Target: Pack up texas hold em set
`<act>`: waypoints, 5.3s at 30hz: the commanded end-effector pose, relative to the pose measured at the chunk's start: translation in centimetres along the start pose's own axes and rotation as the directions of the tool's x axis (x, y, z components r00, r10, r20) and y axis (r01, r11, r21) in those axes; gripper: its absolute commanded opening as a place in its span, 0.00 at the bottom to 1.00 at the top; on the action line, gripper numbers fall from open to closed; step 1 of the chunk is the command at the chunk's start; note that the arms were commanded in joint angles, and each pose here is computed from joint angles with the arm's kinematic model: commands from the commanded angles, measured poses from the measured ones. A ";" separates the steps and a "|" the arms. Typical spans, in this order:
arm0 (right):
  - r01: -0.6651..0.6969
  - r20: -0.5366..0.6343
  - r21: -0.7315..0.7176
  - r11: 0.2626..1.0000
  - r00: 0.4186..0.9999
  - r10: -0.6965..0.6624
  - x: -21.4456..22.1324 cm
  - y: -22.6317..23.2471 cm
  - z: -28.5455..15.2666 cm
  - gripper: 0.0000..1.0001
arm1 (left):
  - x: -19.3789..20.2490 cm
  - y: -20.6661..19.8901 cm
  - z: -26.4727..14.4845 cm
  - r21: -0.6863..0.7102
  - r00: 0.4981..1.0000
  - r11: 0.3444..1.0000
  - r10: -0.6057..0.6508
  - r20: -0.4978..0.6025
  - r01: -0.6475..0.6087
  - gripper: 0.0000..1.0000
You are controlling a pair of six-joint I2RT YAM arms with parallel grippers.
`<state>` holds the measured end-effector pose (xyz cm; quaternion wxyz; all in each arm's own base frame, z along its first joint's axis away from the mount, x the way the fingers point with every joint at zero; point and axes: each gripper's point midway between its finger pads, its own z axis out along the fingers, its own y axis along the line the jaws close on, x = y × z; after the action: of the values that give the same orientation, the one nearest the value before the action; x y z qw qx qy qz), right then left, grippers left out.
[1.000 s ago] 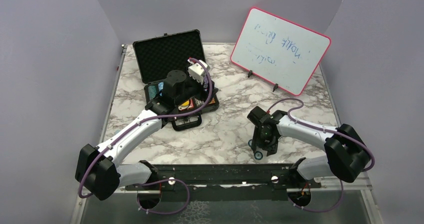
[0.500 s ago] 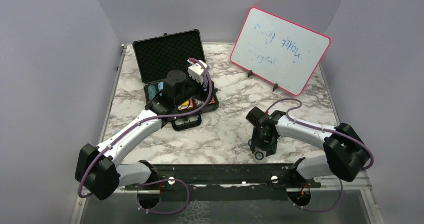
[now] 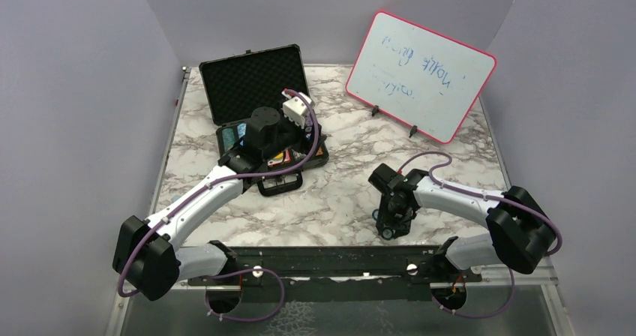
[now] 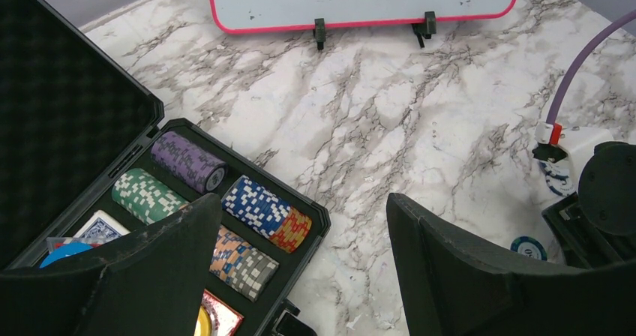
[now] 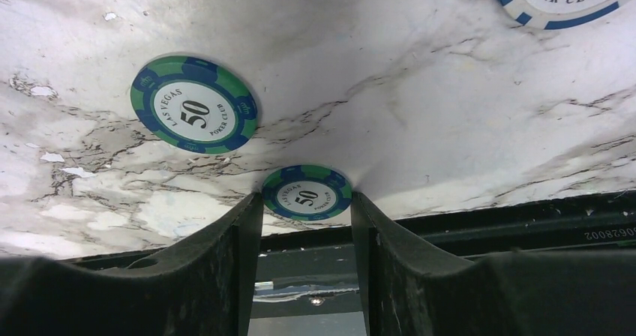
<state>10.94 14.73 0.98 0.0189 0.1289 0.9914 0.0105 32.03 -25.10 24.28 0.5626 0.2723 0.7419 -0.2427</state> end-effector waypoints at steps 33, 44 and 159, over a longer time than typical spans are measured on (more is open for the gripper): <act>-0.001 0.206 0.006 1.000 0.978 0.000 -6.0 3.9 -1.2 0.48 | -0.4 0.4 -0.5 -0.019 1.000 1.000 0.001 0.021 -0.001 0.83; 0.014 0.191 0.021 1.000 0.982 -0.017 -6.0 4.2 -0.6 0.61 | -0.3 0.3 -0.5 -0.014 1.000 1.000 0.004 0.016 -0.003 0.84; 0.055 0.352 -0.742 0.668 0.880 0.318 -17.1 18.2 -16.2 0.82 | 8.5 -2.9 2.8 0.276 0.985 0.957 -0.126 0.117 0.090 0.00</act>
<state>29.87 29.41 16.09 0.2647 0.1891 0.8664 0.3789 29.25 -29.26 14.48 0.5225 0.1726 0.6955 -0.4620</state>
